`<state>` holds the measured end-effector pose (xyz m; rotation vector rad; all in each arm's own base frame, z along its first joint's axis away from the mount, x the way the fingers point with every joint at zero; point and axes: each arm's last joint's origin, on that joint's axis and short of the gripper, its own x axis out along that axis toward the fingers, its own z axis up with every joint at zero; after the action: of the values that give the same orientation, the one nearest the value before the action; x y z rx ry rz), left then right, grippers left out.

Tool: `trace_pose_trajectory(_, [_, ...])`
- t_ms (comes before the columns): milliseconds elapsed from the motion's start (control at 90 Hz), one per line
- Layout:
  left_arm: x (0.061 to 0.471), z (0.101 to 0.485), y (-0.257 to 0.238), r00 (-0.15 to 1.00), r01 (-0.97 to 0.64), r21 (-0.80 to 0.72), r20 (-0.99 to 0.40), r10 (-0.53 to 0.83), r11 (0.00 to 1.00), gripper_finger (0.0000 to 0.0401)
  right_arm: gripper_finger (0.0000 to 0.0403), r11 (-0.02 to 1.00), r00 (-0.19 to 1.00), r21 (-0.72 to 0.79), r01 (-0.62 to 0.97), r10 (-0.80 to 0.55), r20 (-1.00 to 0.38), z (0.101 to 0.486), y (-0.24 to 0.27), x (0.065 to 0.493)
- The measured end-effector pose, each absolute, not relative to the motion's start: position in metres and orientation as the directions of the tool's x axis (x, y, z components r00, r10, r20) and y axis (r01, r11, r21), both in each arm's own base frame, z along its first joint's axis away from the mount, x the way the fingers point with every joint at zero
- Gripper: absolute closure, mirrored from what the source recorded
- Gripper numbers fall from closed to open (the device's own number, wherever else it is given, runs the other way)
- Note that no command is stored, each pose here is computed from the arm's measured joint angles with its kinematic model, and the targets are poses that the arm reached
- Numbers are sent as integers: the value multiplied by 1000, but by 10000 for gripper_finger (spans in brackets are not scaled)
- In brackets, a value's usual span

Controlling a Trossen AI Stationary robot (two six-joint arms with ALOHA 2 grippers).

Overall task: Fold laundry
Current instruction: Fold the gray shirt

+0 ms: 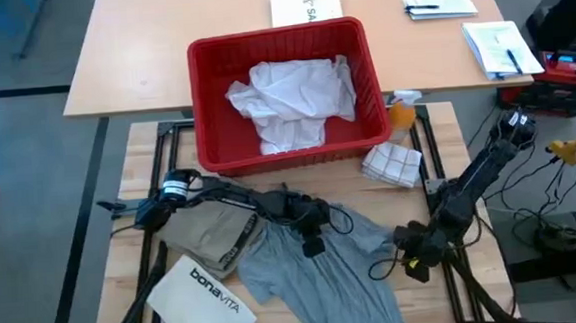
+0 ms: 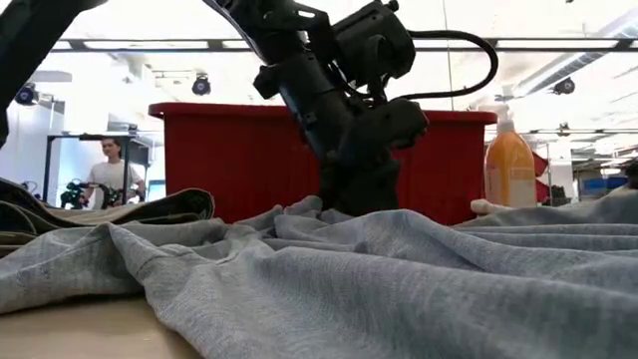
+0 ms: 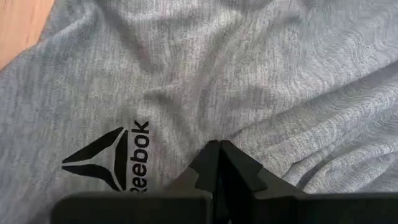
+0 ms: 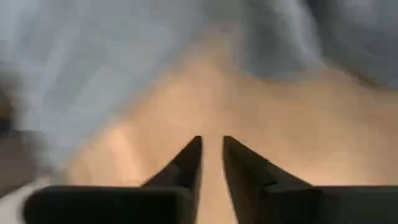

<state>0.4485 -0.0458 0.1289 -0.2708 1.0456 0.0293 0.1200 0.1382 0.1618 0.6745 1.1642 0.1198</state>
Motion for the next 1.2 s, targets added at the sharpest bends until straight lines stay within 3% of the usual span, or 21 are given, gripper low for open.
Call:
trace_pose_trajectory(100, [449,129,-46,504,-152,-208,-857,-105,966,401,226,806,460,562,187,434,-775,175,144,124])
trace_pose_trajectory(189, [449,129,-45,505,-152,-208,-857,-105,966,401,169,852,491,474,222,322,-809,182,140,123])
trace_pose_trajectory(300, [449,129,-46,507,-152,-209,-856,-106,966,401,147,908,490,291,300,115,-864,183,127,117])
trace_pose_trajectory(389, [449,129,-46,507,-151,-209,-855,-106,966,401,163,910,438,206,360,30,-898,179,115,115])
trace_pose_trajectory(489, [449,129,-46,510,-143,-208,-853,-108,968,401,201,923,392,201,329,60,-918,174,110,118])
trace_pose_trajectory(756, [450,130,-45,520,-139,-209,-847,-109,968,401,337,929,413,172,327,24,-911,169,102,125])
trace_pose_trajectory(856, [450,130,-45,521,-139,-209,-847,-109,968,401,369,935,407,159,318,17,-913,164,100,125])
trace_pose_trajectory(1000, [450,130,-45,521,-138,-210,-846,-109,968,401,367,944,426,174,278,41,-904,159,103,128])
trace_pose_trajectory(1200, [451,130,-45,525,-138,-210,-844,-109,968,401,306,958,420,150,246,34,-907,151,108,133])
